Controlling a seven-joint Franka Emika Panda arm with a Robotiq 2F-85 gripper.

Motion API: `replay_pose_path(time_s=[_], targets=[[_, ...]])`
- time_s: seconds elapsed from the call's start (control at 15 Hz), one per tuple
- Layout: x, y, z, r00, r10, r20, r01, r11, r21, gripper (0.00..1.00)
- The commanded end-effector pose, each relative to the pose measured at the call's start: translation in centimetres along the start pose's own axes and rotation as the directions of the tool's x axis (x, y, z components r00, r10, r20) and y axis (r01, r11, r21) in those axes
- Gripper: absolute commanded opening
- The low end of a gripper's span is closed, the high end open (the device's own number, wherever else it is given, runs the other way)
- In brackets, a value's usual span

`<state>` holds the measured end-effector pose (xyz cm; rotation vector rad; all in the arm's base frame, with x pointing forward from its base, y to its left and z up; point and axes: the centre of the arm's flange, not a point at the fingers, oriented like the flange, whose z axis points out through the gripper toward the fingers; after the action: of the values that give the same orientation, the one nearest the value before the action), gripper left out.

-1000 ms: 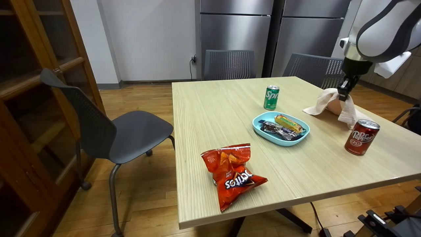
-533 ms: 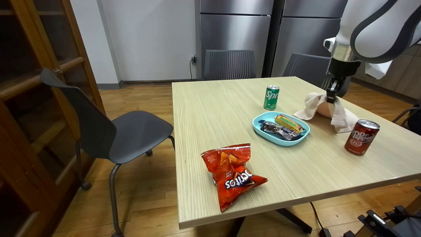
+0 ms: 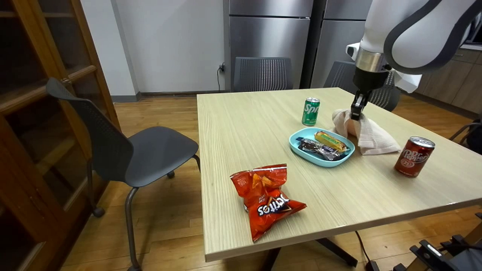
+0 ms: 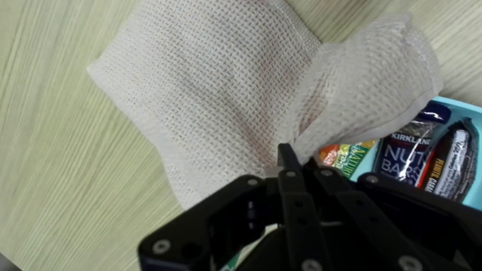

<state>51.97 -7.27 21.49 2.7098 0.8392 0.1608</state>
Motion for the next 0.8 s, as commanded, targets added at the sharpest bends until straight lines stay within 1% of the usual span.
replay_pose_path(time_s=[0.0,0.33,0.53,0.73], targets=[[1.8,-2.7,-2.3,0.999,-0.051,-0.014,0.051,0.999,-0.009,0.01],[4.5,-6.1,-3.3,0.987,-0.158,-0.034,0.158,0.987,0.001,0.01],[5.0,-8.1,-3.9,0.975,-0.218,-0.039,0.218,0.976,-0.001,0.01],[4.8,-9.0,-3.9,0.963,-0.27,-0.025,0.27,0.963,-0.002,0.01]])
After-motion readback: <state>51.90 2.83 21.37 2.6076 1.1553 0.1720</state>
